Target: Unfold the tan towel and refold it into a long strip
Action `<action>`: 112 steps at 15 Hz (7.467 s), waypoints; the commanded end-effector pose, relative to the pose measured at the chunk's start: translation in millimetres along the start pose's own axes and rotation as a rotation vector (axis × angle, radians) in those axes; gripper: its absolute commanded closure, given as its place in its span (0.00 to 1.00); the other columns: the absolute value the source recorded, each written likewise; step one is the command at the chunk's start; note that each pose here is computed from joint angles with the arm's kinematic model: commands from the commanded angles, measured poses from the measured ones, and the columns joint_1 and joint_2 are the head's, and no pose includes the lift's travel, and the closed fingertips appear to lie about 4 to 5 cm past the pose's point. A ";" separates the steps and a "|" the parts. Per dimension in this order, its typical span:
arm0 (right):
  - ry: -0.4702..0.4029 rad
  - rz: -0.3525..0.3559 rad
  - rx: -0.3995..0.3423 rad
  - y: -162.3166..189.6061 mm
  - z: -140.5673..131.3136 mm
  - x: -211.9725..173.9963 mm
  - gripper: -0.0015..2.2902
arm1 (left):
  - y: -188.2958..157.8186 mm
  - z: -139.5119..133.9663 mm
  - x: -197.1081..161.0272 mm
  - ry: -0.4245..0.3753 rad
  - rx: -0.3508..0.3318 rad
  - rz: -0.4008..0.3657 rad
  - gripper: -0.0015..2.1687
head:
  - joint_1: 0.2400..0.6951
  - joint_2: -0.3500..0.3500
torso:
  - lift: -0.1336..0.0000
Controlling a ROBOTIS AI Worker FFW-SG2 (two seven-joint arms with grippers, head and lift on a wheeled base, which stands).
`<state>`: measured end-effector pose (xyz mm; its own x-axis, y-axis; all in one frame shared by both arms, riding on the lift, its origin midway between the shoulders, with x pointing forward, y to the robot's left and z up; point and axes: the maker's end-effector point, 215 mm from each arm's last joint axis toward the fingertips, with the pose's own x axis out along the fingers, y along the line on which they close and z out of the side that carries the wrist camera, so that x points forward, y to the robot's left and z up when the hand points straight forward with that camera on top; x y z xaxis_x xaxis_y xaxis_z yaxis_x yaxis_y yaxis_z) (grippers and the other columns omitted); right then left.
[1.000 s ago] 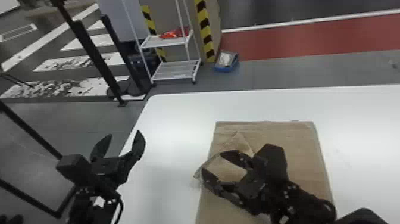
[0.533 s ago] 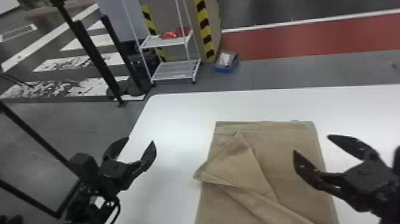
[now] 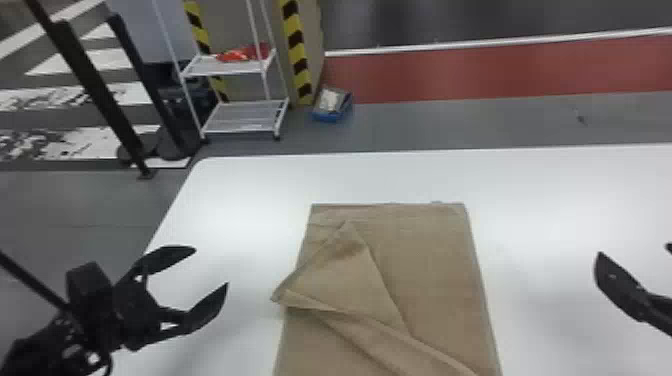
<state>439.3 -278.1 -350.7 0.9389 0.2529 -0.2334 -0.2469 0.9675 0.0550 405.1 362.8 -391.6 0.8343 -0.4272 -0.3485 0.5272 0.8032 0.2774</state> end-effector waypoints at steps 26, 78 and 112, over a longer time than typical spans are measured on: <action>0.026 -0.233 0.156 -126.0 -31.4 -71.2 0.03 | -114.7 5.0 53.7 0.186 0.364 -0.288 0.24 | 1.00 0.15 | 0.06; 0.635 0.594 -1.663 131.2 -52.2 232.2 0.44 | -93.4 -0.1 18.5 0.241 0.363 -0.200 0.66 | 1.00 0.80 | 0.06; 0.878 0.058 -0.912 -113.8 -20.3 -142.6 0.57 | 84.6 29.9 -49.4 0.262 0.326 0.089 0.66 | 1.00 0.46 | 0.06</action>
<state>329.7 -425.0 -341.7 0.5389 -0.1344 -0.8316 -0.6814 0.5108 -0.5241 420.9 427.1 -325.0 0.8306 -0.2254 -0.5093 0.5220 0.6340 0.5706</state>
